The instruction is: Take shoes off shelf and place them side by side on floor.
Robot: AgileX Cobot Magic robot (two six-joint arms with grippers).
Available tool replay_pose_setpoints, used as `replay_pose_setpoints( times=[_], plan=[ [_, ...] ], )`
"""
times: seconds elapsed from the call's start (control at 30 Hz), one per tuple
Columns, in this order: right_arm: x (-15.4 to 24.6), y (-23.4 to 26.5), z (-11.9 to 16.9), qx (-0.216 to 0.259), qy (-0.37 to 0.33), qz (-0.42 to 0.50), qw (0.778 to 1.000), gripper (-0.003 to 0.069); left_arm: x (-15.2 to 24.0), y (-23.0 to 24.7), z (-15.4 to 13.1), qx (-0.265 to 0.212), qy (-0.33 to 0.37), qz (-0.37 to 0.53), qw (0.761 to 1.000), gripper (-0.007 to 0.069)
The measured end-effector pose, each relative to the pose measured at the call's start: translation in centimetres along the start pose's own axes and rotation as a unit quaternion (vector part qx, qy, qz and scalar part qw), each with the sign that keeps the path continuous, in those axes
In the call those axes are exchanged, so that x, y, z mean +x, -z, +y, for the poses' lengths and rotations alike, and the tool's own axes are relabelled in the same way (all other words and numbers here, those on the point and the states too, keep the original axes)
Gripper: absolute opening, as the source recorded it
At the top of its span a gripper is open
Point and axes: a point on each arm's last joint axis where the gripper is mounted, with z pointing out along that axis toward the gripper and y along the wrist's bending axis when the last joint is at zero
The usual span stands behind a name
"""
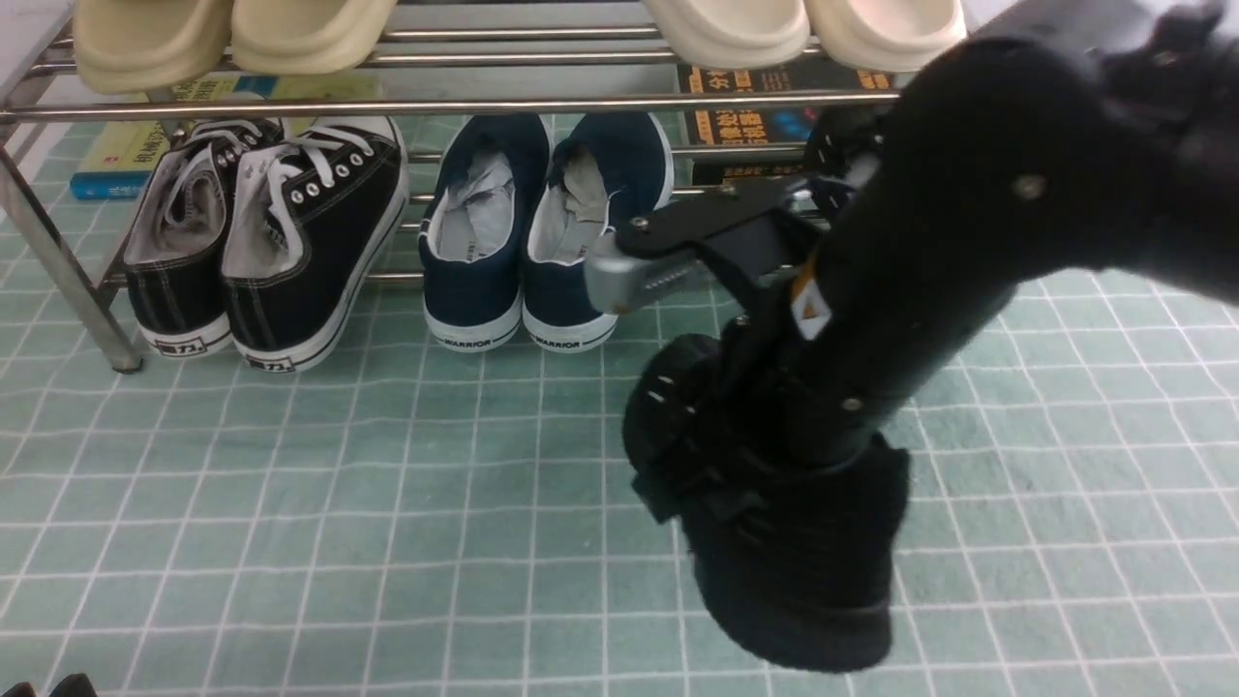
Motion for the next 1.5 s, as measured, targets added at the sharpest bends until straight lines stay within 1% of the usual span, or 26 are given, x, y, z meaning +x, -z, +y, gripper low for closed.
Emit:
replay_pose_setpoints(
  times=[0.1, 0.23, 0.27, 0.3, 0.33, 0.43, 0.5, 0.57, 0.77, 1.03, 1.17, 1.23, 1.27, 1.4, 1.5],
  plan=[
    [-0.9, -2.4, -0.3, 0.013, 0.004, -0.009, 1.0, 0.001, 0.0, 0.0, 0.0, 0.0, 0.0, 0.0, 1.0, 0.0242],
    [-1.4, -4.6, -1.1, 0.051, 0.0, -0.01, 0.999, 0.0011, 0.0, 0.0, 0.0, 0.0, -0.001, 0.0, 1.0, 0.0242],
    [-1.5, -4.6, -1.2, 0.054, 0.003, -0.01, 0.998, 0.0011, 0.0, 0.0, 0.0, 0.0, -0.001, 0.0, 1.0, 0.0242],
    [-1.6, -5.2, -1.6, 0.076, -0.004, -0.013, 0.997, 0.0013, 0.0, 0.0, 0.0, 0.0, -0.001, 0.0, 1.0, 0.0242],
    [-1.7, -5.3, -1.8, 0.087, -0.011, -0.017, 0.996, 0.0013, 0.0, 0.0, 0.0, 0.0, -0.001, 0.0, 1.0, 0.0242],
    [-1.9, -5.4, -2.3, 0.111, -0.023, -0.027, 0.993, 0.0015, 0.0, 0.0, 0.0, 0.0, -0.001, 0.0, 1.0, 0.0242],
    [-2.0, -5.5, -2.4, 0.119, -0.034, -0.03, 0.992, 0.0016, 0.0, 0.0, 0.0, 0.0, -0.001, 0.0, 1.0, 0.0242],
    [-2.1, -5.7, -2.5, 0.12, -0.048, -0.036, 0.991, 0.0016, 0.0, 0.0, 0.0, 0.0, -0.001, 0.0, 1.0, 0.0242],
    [-2.5, -7.3, -2.4, 0.11, -0.057, -0.046, 0.991, 0.002, 0.0, 0.0, 0.0, -0.001, -0.002, 0.0, 1.0, 0.0242],
    [-2.3, -10.2, -2.5, 0.108, -0.064, -0.02, 0.992, 0.0027, 0.0, 0.0, 0.0, -0.001, -0.003, 0.0, 1.0, 0.0242],
    [-2.3, -10.9, -2.3, 0.096, -0.084, -0.015, 0.992, 0.0039, 0.0, 0.0, 0.0, -0.002, -0.004, 0.0, 1.0, 0.0242],
    [-2.3, -11.0, -2.2, 0.087, -0.101, -0.017, 0.991, 0.0081, 0.0, 0.0, 0.0, -0.002, -0.005, 0.0, 1.0, 0.0242],
    [-2.3, -11.0, -2.2, 0.086, -0.102, -0.017, 0.991, 0.0081, 0.0, 0.0, 0.0, -0.002, -0.005, 0.0, 1.0, 0.0242],
    [-2.3, -10.9, -1.8, 0.07, -0.119, -0.012, 0.99, 0.0242, 0.0, 0.0, 0.0, -0.002, -0.005, 0.0, 1.0, 0.0242],
    [-2.5, -10.1, -1.4, 0.064, -0.124, 0.012, 0.99, 0.0356, 0.0, 0.0, 0.0, -0.002, -0.005, 0.0, 1.0, 0.0242]
  ],
)
